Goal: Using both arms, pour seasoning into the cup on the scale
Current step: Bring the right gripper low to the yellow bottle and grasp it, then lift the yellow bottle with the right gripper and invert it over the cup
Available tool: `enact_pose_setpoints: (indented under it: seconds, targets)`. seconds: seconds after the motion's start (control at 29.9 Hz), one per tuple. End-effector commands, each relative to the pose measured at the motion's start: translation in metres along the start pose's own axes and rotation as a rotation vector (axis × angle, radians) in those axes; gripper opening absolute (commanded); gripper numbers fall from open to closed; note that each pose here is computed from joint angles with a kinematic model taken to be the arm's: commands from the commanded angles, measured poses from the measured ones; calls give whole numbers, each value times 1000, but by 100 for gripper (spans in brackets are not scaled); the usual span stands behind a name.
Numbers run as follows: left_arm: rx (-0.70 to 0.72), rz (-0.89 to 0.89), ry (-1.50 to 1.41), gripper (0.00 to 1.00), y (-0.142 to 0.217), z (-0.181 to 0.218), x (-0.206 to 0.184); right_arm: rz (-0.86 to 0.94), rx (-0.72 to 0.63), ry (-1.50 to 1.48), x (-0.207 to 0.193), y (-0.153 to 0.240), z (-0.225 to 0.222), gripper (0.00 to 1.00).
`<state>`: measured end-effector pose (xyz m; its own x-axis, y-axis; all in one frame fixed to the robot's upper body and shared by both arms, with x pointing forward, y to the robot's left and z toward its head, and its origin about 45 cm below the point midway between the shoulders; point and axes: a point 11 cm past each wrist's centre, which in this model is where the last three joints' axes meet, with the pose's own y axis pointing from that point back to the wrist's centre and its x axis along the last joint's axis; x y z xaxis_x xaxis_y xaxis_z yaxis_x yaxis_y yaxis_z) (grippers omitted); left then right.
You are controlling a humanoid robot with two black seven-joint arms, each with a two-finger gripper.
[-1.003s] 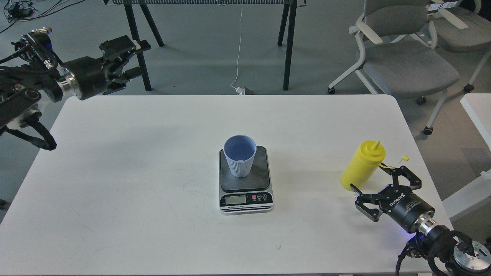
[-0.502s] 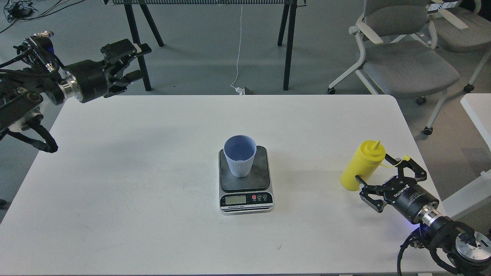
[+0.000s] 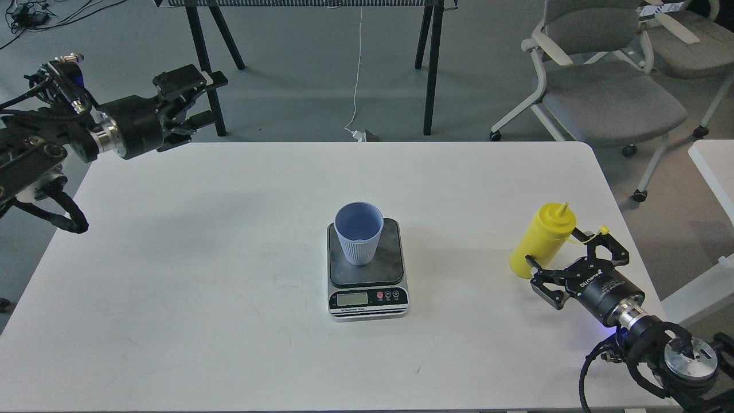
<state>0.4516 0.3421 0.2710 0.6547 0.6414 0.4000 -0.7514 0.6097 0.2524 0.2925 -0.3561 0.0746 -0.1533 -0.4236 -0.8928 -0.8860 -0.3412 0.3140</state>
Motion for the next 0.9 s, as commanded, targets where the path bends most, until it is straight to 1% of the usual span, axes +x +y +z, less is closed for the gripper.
enact_pose_setpoints:
  seconds: [0.0, 0.27, 0.37, 0.4, 0.43, 0.47, 0.5, 0.57, 0.6, 0.64, 0.67, 0.8, 0.87]
  targets:
    - [4, -2, 7, 100, 0, -3, -2, 2, 0, 2, 1, -4, 2, 99]
    - [13, -3, 17, 100, 2, -10, -5, 13, 7, -15, 5, -13, 8, 97]
    - [15, -1, 19, 100, 2, -11, -5, 8, -4, -16, 3, -17, 12, 89]
    - [15, -1, 19, 100, 2, -11, -5, 8, -8, -18, 4, -18, 13, 84]
    - [15, -1, 19, 100, 2, -11, -5, 7, -9, -21, 4, -18, 15, 71]
    - [16, -2, 20, 100, 2, -11, -6, 5, -11, -26, 3, -20, 18, 54]
    - [18, -1, 21, 100, 3, -12, -6, 1, -17, -29, 2, -21, 21, 41]
    - [16, -1, 23, 100, 2, -12, -6, -3, -30, -21, 1, -23, 25, 23]
    - [15, -4, 22, 100, 1, -12, -7, -10, -37, -18, -1, -24, 27, 12]
    - [12, -7, 23, 100, -1, -11, -8, -18, -39, -18, -4, -27, 27, 7]
    - [10, -8, 25, 100, -1, -11, -9, -36, -43, -21, -10, -31, 29, 6]
    - [9, -9, 25, 100, -2, -10, -9, -134, -42, -11, -46, -46, 23, 6]
    - [7, -9, 27, 100, -2, -10, -10, -205, -19, 40, -78, -54, -2, 6]
